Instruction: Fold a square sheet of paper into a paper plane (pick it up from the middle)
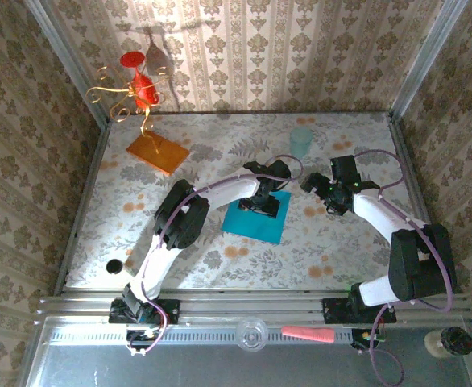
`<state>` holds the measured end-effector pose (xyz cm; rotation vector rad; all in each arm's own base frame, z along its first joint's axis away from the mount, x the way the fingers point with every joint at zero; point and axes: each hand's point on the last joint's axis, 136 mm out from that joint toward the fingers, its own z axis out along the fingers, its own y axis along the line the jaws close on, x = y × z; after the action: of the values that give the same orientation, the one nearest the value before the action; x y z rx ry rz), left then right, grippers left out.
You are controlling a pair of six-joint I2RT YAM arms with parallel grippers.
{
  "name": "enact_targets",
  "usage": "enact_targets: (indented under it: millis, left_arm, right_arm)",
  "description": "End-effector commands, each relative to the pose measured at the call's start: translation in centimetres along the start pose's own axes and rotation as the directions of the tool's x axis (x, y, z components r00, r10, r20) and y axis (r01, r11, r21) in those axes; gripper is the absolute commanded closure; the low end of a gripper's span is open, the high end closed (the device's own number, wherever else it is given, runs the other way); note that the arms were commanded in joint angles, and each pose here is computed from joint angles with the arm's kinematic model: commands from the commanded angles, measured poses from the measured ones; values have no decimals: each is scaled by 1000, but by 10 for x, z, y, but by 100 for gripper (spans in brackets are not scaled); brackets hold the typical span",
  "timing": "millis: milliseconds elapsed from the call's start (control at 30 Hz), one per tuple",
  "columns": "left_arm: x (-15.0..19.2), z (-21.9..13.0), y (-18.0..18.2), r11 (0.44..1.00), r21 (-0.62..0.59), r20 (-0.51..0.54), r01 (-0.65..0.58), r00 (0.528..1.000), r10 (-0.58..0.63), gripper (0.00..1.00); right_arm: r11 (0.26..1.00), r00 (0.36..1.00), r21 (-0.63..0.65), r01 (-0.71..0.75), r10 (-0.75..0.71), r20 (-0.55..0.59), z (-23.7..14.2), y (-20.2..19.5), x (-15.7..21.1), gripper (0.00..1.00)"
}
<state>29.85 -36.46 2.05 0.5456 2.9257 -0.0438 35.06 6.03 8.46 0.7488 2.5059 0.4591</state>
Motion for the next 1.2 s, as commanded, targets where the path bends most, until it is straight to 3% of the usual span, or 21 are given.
enact_targets:
  millis: [0, 733, 900, 1000, 1167]
  left_arm:
    - [26, 29, 12, 998, -61, -92, 7, 996, -12, 23]
    - [30, 31, 19, 998, -56, -97, 33, 995, -38, 34]
    - [11, -4, 19, 998, 13, -5, 61, 998, -61, 49]
    - [-7, -41, 24, 993, 80, 117, 88, 988, -97, 60]
    - [-27, -101, 37, 949, 290, 278, 126, 938, -209, 68]
  right_arm:
    - [1000, 1000, -2, 10, -10, -10, 2, 0, 0, 0]
    - [1000, 1000, 10, -2, 2, -22, 8, -3, 2, 0]
    - [1000, 1000, 6, -2, 2, -18, 6, -1, 0, 0]
    - [1000, 1000, -6, 0, 0, -13, 4, 3, -2, 0]
    - [998, 1000, -68, -3, 1, -17, 2, 15, -2, 0]
